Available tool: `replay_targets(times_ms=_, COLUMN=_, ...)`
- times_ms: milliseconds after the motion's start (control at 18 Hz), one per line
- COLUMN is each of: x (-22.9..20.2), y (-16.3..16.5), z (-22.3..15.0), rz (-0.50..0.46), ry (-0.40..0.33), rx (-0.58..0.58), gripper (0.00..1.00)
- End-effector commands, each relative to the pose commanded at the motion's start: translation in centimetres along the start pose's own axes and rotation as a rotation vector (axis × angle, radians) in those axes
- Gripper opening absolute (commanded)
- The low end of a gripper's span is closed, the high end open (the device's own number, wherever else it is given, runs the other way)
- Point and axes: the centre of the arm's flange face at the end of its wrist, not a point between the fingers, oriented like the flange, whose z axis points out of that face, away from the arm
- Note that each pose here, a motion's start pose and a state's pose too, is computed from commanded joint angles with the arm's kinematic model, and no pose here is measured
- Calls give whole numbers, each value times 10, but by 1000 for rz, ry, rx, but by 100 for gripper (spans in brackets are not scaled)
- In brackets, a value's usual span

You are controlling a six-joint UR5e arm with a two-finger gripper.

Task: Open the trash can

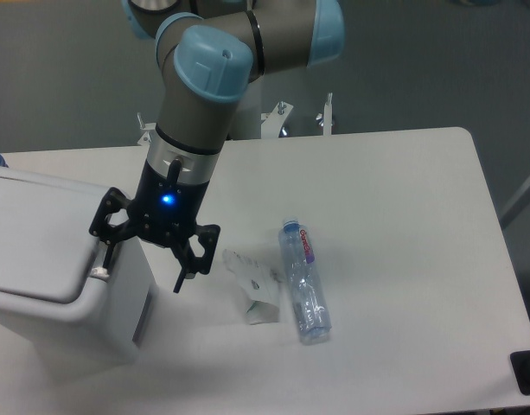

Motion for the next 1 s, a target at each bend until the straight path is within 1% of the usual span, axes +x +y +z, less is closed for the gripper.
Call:
replay_targets(times_ms=222, x=1, y=-1, z=-1, rz=-1, ry=0, rx=1, gripper=100)
replay_targets(times_ms=556, x=0, y=-11, z=-17, rz=15, ry=-15, rx=34, gripper=100)
replay_targets(times_ms=667, x=-13, y=-14, z=-23, rz=0, ry=-27, rx=46, gripper=100)
replay_targets(times_ms=889, x=-52, y=-18, z=-42, rz=-24, ry=-69, rx=74, gripper=100)
replay_targets(times_ms=1000, x=-72, y=-18, z=-43, rz=-34, ry=-85, rx=78, gripper=100)
